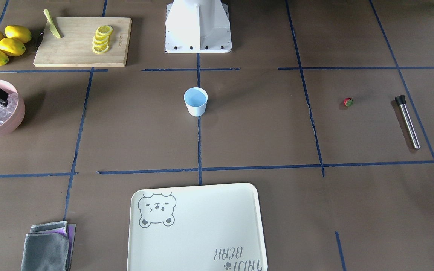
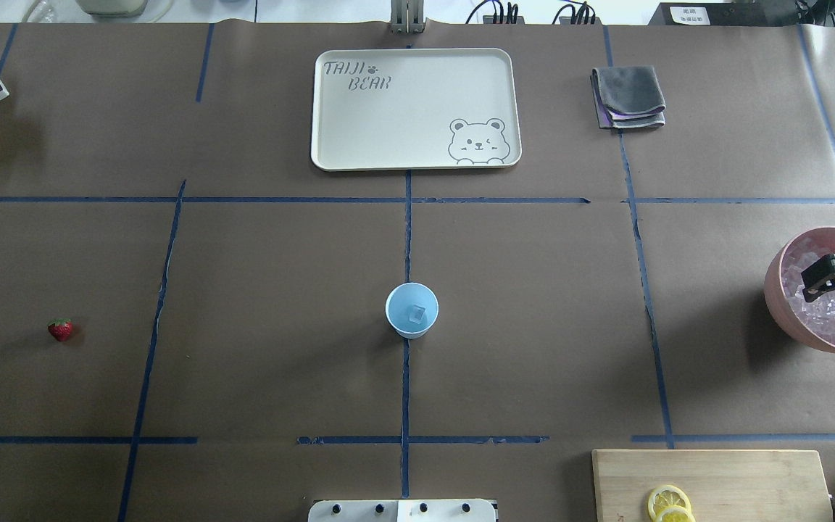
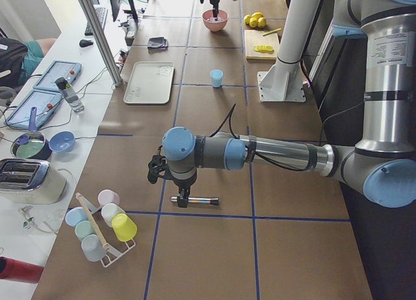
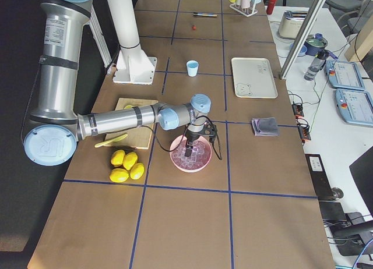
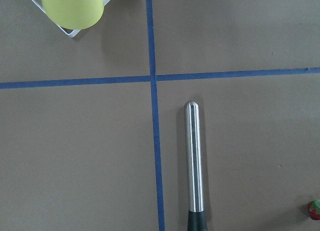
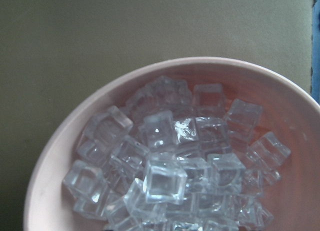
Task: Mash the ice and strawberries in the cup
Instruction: 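Lower the right gripper into the bowl and grasp another ice cube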
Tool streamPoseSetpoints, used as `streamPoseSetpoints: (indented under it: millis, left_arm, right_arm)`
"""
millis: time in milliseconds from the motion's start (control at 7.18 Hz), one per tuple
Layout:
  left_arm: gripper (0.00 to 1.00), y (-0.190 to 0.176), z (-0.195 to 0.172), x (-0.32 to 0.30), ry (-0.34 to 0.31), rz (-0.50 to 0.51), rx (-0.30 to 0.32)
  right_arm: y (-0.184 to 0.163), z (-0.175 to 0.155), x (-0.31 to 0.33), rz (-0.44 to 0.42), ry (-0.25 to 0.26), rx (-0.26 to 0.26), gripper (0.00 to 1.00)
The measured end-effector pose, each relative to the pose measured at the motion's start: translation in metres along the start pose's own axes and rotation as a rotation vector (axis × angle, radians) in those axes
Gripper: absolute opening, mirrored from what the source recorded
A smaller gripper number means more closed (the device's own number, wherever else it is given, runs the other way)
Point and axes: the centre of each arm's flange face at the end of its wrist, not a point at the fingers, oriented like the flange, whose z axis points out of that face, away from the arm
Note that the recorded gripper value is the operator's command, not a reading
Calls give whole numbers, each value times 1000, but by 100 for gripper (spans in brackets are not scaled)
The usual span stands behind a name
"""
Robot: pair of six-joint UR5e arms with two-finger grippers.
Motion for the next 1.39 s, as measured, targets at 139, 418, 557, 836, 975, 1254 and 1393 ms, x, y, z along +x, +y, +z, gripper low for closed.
streamPoseSetpoints:
  millis: [139,418,557,836,975,1254,1393]
  left_arm:
    - [100,0,0,0,0,1,1]
    - [100,0,-1,1,0,2,2]
    - [100,0,-1,1,0,2,2]
    - [100,-1,-1,1,0,3,3]
    - [100,-1,-1,2,0,3,3]
    - [100,-1,-2,2,0,5,5]
    - [100,-1,-3,3,0,7,6]
  right_arm:
    - [1,2,-3,-7,2,-6,71]
    - [3,5,-4,-12,4,-11,63]
    - [3,5,-3,-12,5,-12,61]
    - [3,6,-2,-10,7,-14,61]
    - [3,7,-1,-9,8,-15,61]
    - [3,8,0,-8,10,-17,31]
    - [3,9,0,-7,11,-17,5]
